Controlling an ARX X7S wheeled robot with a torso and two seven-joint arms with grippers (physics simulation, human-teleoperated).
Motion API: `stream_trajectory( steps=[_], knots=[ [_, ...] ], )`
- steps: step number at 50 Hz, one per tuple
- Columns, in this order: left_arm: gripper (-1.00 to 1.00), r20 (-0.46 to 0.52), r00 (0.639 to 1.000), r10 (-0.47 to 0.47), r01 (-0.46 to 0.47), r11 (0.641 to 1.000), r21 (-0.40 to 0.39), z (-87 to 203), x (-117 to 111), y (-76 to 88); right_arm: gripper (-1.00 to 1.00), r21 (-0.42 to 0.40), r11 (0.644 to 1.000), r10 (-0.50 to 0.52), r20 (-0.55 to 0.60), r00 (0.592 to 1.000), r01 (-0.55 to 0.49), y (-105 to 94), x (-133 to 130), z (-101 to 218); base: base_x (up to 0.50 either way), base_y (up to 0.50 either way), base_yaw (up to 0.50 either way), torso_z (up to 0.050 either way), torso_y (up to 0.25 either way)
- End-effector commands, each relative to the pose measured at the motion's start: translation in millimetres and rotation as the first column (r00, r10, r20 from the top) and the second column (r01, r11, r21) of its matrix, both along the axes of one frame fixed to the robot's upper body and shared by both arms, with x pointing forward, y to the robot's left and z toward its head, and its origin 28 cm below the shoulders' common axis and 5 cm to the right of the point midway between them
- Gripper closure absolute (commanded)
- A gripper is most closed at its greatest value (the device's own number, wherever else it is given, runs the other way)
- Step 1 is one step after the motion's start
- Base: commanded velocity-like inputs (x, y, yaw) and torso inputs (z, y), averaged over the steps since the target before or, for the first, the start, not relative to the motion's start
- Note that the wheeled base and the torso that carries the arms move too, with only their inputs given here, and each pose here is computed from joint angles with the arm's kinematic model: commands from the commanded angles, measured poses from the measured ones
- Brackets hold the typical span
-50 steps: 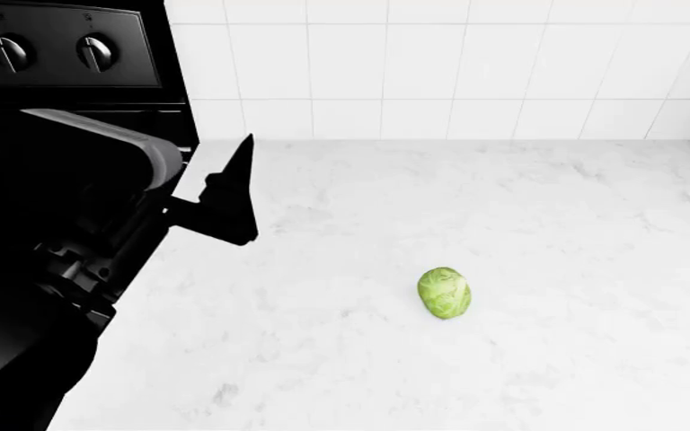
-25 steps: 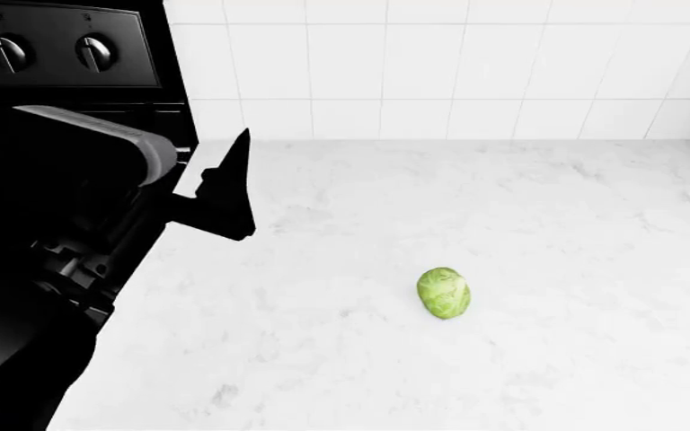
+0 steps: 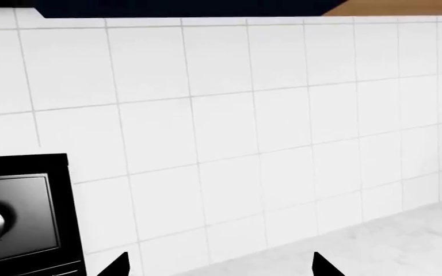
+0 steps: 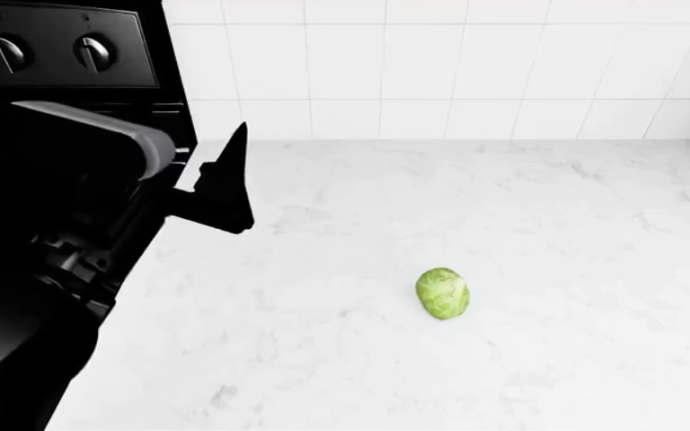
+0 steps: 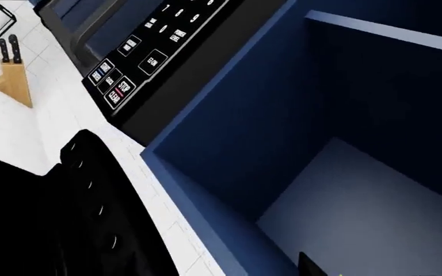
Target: Pick the lime, brussel sprout from the counter and place them in the cabinet. Then close the cabinet.
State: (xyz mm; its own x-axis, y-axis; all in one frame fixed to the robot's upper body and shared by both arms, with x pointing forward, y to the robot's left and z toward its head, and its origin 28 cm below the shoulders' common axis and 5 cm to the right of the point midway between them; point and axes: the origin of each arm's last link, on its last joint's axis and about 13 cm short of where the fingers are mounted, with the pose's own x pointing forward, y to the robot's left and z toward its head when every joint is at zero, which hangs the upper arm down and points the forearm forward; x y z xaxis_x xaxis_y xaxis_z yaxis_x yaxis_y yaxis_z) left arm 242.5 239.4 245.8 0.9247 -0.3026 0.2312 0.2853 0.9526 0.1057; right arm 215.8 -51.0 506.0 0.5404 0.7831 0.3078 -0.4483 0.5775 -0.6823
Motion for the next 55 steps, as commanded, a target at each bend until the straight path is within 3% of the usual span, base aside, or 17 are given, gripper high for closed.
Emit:
stream_trajectory(
  steps=[1,36,55],
  knots=[
    [-1.00,-0.082,0.997,-0.003,0.006,1.000,0.029,-20,0,0.2,-1.00,-0.103,0.994,-0.026,0.017,1.000,0.027,-3.3,-12,-19,0.00,0.00,0.00,0.000,0.000],
    [-1.00,-0.086,0.996,0.002,0.000,1.000,0.029,-21,-1,-0.5,-1.00,-0.198,0.979,-0.062,-0.095,0.994,0.043,-17.2,-10,-64,0.00,0.00,0.00,0.000,0.000],
    [-1.00,-0.084,0.996,0.022,-0.020,1.000,0.019,-22,-1,4.7,-1.00,-0.183,0.977,-0.147,-0.234,0.961,0.105,-57.8,-13,-98,0.00,0.00,0.00,0.000,0.000]
  ],
)
